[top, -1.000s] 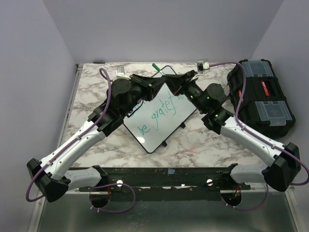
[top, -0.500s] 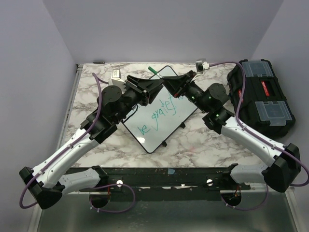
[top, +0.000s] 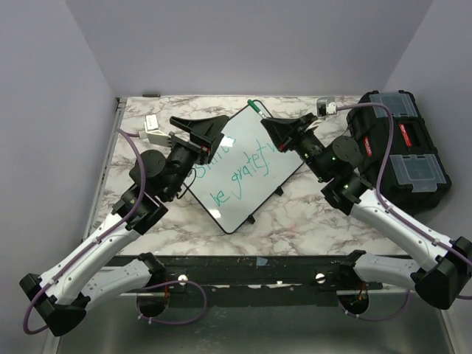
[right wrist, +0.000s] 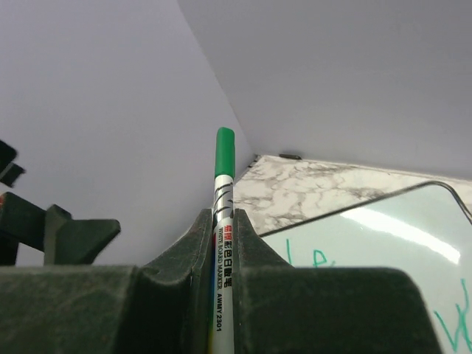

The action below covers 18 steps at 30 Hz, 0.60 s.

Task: Write a sentence on the whiteboard
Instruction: Put down the whiteboard marker at the center of the board.

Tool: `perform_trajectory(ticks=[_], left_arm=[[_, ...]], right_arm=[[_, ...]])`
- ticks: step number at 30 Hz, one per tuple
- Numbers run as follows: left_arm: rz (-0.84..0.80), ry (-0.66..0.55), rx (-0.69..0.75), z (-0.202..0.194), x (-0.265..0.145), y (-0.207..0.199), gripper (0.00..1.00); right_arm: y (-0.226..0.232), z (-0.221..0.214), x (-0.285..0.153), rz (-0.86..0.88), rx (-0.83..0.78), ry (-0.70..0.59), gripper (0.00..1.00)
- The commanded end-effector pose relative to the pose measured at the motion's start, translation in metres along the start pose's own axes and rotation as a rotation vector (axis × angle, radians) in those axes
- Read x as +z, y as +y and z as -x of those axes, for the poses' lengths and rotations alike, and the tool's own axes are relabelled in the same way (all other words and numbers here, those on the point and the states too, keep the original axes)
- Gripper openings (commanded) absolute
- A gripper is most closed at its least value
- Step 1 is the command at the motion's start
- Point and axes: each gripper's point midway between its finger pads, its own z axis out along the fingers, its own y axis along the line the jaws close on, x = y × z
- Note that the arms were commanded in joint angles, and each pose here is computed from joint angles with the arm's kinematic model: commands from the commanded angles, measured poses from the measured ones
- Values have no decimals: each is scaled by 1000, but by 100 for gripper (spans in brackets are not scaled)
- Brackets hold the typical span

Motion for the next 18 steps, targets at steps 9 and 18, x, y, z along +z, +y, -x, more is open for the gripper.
perform_trajectory(ticks=[9,18], left_arm=[[-37,-294,500,75,-22,12,98],[52,-383,658,110,-37,43,98]], right_arm=[[-110,-39,-79,-542,-101,45,1],[-162,-79,-144,-825,-40,51,1]])
